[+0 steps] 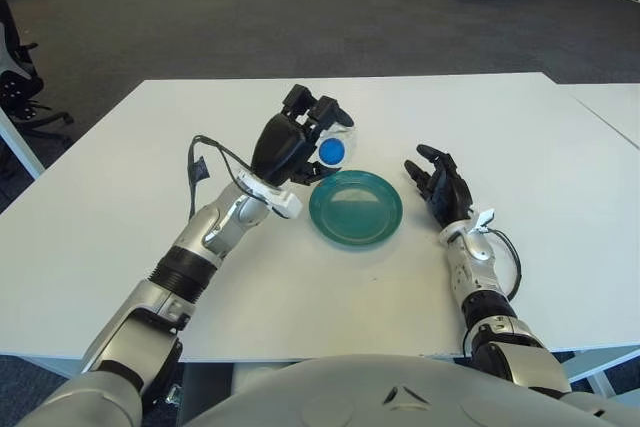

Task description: Put the bottle into the plate.

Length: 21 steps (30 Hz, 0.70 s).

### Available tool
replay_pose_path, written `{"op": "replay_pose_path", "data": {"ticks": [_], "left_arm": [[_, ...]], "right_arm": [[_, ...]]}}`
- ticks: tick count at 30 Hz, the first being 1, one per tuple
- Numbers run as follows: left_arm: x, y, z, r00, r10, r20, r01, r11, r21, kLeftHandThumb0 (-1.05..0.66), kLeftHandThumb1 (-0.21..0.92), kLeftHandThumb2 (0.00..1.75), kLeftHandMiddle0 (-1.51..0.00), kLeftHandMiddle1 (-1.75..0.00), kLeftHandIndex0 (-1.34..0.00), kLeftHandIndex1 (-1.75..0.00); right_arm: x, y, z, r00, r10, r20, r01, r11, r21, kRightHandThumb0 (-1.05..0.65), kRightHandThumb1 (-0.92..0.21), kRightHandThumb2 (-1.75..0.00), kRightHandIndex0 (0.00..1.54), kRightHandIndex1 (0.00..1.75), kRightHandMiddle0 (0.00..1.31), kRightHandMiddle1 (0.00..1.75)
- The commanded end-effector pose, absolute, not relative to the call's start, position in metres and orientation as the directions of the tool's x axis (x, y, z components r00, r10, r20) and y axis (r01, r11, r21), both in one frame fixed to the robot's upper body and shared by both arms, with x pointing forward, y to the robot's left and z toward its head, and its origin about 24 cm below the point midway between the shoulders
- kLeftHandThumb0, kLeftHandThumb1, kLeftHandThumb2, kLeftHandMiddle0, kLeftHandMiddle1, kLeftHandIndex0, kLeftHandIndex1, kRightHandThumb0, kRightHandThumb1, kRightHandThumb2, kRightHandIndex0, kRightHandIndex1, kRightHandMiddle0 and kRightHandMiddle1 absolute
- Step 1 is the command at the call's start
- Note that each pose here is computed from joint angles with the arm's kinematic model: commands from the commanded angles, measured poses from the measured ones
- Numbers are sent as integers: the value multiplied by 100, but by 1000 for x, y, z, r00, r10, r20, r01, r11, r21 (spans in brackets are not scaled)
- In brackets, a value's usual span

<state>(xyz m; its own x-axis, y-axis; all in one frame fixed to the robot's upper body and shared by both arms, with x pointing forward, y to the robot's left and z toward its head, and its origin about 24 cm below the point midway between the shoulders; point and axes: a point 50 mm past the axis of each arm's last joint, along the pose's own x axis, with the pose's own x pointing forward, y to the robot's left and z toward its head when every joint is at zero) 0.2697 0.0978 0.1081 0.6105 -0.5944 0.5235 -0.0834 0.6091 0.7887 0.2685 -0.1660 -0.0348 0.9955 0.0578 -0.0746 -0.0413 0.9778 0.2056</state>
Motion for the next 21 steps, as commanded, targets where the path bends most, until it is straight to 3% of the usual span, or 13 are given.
{"op": "replay_pose_path", "data": {"ticks": [1,21], "left_arm": [[270,97,113,584,-639,501,-56,584,810,-44,39,122,-113,-175,-55,-175],[269,61,122,389,-766,512,68,578,813,-44,40,120,-108,-175,-54,-175]], "right_arm": [[254,-165,-56,981,44,-189,3,970,241,-86,-92,-106,46,0,3,89],[254,-160,-56,982,45,-182,-1,972,236,-83,-92,-107,49,1,9,90]]}}
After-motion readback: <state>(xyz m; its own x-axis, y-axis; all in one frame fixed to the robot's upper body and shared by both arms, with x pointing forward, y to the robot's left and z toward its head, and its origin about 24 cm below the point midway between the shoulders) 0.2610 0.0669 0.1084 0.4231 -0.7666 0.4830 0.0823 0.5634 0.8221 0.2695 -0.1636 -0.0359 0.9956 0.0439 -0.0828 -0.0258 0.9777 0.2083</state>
